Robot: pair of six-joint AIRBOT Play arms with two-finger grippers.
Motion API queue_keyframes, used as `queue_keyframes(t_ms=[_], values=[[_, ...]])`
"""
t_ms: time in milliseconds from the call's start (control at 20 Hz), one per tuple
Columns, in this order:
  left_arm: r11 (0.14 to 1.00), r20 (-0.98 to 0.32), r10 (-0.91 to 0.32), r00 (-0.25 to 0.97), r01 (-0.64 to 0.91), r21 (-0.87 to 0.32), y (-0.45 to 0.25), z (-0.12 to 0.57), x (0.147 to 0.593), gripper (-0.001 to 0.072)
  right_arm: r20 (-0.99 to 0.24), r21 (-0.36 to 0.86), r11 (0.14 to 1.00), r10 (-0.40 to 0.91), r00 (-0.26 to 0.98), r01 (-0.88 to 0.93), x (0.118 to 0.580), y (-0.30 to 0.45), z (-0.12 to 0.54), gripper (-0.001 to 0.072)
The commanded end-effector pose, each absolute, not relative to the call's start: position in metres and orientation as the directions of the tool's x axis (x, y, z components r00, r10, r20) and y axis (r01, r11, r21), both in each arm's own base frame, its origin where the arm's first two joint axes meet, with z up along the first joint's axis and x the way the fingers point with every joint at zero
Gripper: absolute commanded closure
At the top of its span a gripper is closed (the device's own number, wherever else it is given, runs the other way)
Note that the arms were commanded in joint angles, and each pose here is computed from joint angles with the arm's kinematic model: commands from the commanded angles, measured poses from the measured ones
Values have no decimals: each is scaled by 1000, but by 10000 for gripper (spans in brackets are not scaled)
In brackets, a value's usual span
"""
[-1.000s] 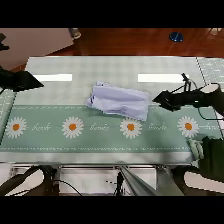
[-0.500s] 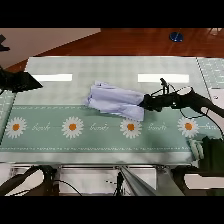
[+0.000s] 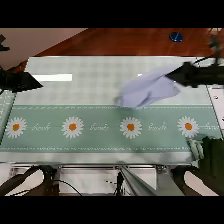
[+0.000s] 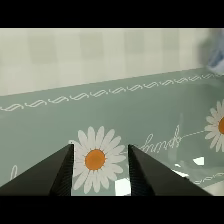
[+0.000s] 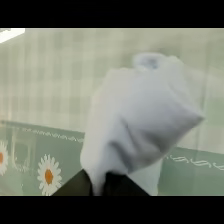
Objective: Fold the shirts.
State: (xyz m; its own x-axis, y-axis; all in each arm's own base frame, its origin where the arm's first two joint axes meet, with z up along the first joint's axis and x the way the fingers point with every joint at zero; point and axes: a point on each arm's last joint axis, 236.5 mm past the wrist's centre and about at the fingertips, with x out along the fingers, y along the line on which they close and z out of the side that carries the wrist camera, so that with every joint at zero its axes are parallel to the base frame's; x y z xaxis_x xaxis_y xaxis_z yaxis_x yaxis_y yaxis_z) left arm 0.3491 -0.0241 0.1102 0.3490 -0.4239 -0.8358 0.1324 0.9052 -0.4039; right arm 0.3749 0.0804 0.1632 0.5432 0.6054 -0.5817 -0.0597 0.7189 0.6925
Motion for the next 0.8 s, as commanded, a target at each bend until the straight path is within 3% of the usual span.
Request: queue_keyframes(t_ms=[0,150,300,450,750], values=[[910,-828,-413,380,128,-395,-21,112,357,295,-601,619,783,415,683,68,326,23,242,689],[913,-824,-408,393,156,-378,-20,113,360,295,-732,439,844,137,667,309,273,-46,249,689],[913,-824,-408,394,185,-363,-20,113,360,294,-883,208,809,-87,461,550,204,-109,226,690],[917,-817,-399,417,191,-351,-18,114,365,295,-920,1,696,-281,274,718,150,-159,219,690],[924,-804,-382,455,182,-336,-13,114,377,294,-907,-219,519,-420,24,826,93,-199,213,690]])
